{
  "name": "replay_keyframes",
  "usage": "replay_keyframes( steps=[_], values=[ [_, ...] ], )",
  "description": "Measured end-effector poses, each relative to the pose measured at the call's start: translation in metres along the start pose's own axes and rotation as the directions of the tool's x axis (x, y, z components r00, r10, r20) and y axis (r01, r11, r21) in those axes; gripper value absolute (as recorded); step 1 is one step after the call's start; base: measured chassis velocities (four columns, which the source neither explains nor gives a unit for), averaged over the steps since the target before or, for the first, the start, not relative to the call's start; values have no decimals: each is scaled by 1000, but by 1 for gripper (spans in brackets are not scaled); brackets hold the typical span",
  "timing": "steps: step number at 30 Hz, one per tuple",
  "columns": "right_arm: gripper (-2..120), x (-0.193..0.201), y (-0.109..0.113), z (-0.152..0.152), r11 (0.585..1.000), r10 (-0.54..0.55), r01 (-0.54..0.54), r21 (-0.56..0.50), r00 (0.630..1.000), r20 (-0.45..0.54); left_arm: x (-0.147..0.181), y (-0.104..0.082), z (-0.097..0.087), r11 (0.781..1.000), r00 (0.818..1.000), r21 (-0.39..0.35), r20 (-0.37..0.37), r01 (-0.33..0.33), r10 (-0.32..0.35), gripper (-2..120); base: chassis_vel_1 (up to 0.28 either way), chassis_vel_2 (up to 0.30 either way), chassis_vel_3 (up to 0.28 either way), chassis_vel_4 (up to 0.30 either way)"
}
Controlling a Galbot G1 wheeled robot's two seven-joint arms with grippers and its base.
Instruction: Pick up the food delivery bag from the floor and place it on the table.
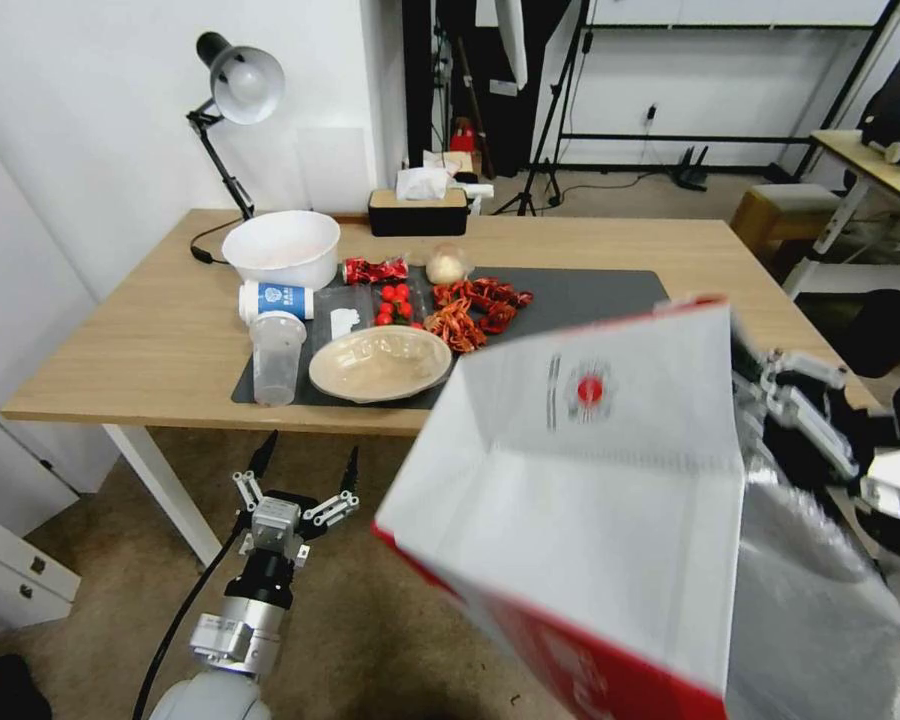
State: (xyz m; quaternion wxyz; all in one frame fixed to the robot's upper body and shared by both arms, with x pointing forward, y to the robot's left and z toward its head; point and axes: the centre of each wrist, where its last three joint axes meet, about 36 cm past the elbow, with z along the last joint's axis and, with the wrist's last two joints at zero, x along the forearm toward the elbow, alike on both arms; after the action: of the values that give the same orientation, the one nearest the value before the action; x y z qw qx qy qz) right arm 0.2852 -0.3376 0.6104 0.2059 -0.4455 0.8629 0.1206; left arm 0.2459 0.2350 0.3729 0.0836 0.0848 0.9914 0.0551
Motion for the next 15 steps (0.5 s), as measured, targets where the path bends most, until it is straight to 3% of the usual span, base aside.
replay_keyframes(
  steps=[3, 5, 15],
  values=[
    [0, -8, 2, -3, 998, 67, -68, 11, 997, 27, 0, 0, 0, 1000, 1000, 2, 1, -1, 1, 100, 0, 0, 0, 0],
    [0, -20, 1, -9, 983, 180, -182, 29, 982, 56, 0, -1, -1, 1000, 1000, 5, 3, -3, 3, 100, 0, 0, 0, 0],
    [0, -35, -11, -20, 929, 367, -370, 18, 926, 89, 0, -5, -1, 1000, 1000, 8, 5, -8, 8, 100, 0, 0, 0, 0]
  ],
)
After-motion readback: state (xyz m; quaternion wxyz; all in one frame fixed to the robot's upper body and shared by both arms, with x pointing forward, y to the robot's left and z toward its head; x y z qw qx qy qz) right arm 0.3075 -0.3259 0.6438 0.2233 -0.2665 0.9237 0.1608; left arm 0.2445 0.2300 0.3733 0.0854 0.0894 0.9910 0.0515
